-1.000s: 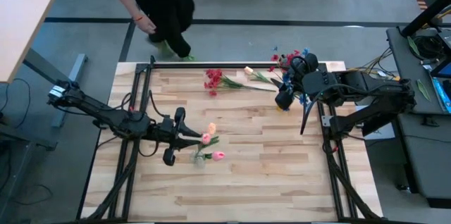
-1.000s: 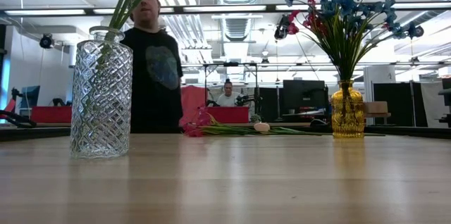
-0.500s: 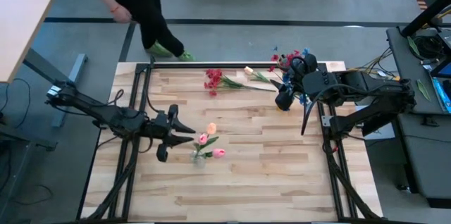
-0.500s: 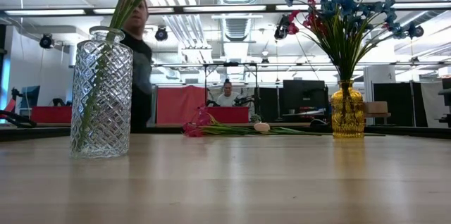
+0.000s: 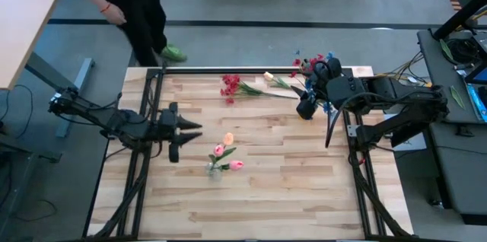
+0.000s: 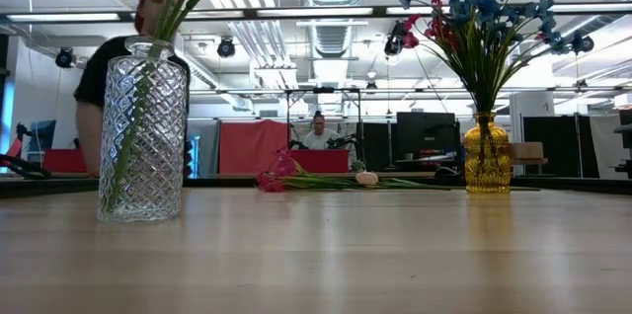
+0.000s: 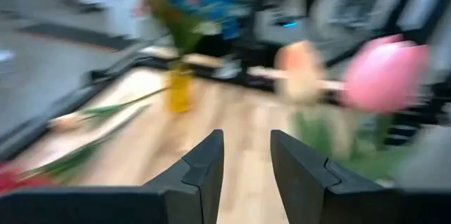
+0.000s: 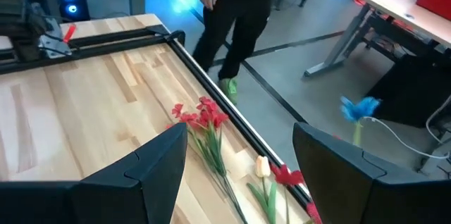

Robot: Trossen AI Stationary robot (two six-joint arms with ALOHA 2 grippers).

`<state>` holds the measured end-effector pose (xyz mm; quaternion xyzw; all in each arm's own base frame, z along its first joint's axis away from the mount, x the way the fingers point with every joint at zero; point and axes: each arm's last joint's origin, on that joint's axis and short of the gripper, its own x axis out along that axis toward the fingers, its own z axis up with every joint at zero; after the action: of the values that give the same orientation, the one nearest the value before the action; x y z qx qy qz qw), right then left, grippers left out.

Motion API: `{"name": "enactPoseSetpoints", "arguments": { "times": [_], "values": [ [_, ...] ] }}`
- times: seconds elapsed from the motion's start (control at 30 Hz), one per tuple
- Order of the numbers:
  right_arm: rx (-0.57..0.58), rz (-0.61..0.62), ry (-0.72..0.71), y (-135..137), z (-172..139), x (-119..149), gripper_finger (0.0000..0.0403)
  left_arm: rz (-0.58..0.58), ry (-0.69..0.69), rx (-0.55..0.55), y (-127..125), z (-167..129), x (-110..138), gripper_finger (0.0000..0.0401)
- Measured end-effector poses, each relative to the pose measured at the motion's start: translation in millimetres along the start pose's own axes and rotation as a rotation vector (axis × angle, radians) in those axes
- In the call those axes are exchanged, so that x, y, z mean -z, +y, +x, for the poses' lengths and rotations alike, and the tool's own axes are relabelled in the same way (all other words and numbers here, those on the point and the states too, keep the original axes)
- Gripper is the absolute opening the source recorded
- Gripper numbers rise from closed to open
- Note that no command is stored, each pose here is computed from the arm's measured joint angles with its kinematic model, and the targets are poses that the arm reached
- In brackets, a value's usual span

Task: Sort flowers into vase by color
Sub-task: Put the red flowers into the yellow vase

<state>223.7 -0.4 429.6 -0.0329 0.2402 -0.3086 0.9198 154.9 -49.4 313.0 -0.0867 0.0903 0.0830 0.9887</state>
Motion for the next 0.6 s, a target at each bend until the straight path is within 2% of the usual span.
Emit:
{"name": "enactPoseSetpoints", "arguments": {
  "times": [0.07,0.17,0.6],
  "values": [
    [-0.023,-0.017,-0.003,3,3,-1,0.0251,0.014,0.011,-0.082,4,-1,2,0.0103],
    [-0.049,-0.044,-0.002,10,10,-3,0.0251,0.021,0.026,-0.130,7,-4,3,0.0103],
    [-0.047,-0.162,-0.003,35,35,-25,0.0251,0.022,0.039,-0.152,14,-15,3,0.0103]
  ]
}}
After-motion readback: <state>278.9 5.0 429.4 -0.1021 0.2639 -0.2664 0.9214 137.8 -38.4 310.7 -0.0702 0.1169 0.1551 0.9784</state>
